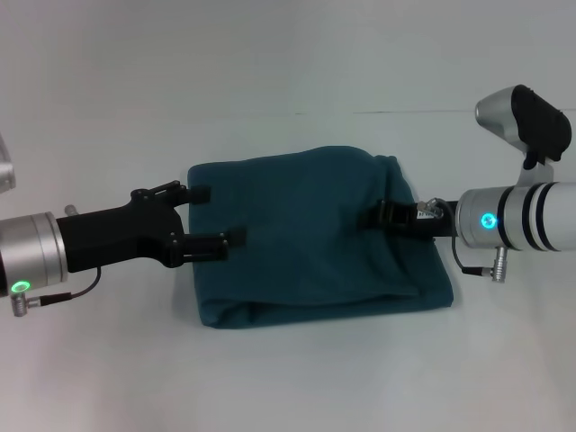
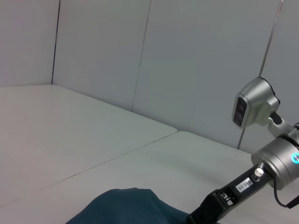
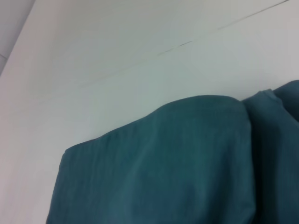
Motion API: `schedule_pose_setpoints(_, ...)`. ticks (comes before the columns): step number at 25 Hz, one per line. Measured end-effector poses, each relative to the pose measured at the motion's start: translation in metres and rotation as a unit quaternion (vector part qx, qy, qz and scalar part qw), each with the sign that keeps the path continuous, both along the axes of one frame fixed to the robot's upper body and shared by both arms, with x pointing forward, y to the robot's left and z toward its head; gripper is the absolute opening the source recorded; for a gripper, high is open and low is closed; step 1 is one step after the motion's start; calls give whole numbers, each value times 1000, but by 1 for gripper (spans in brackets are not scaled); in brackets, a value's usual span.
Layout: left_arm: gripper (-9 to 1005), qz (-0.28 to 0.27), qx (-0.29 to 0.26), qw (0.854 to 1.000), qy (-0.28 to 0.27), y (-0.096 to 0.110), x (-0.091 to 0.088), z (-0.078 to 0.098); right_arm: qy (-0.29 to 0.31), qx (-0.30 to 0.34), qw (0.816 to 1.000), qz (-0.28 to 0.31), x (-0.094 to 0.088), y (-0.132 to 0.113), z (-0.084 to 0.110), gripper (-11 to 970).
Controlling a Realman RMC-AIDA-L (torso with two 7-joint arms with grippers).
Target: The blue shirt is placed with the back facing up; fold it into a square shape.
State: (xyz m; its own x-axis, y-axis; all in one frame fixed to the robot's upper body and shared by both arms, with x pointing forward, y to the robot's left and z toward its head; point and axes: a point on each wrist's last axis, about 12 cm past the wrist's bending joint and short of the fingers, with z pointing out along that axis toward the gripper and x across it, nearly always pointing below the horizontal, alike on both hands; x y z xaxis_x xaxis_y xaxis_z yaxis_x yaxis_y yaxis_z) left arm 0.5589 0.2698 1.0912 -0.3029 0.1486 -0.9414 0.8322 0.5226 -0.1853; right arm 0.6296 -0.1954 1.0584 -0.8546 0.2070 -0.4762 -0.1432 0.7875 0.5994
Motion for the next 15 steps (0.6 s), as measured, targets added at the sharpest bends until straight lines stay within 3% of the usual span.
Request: schedule_pose_setpoints(15, 948, 1, 0, 1000, 1, 0, -1, -1, -13, 5, 1000, 1, -2, -1, -2, 21)
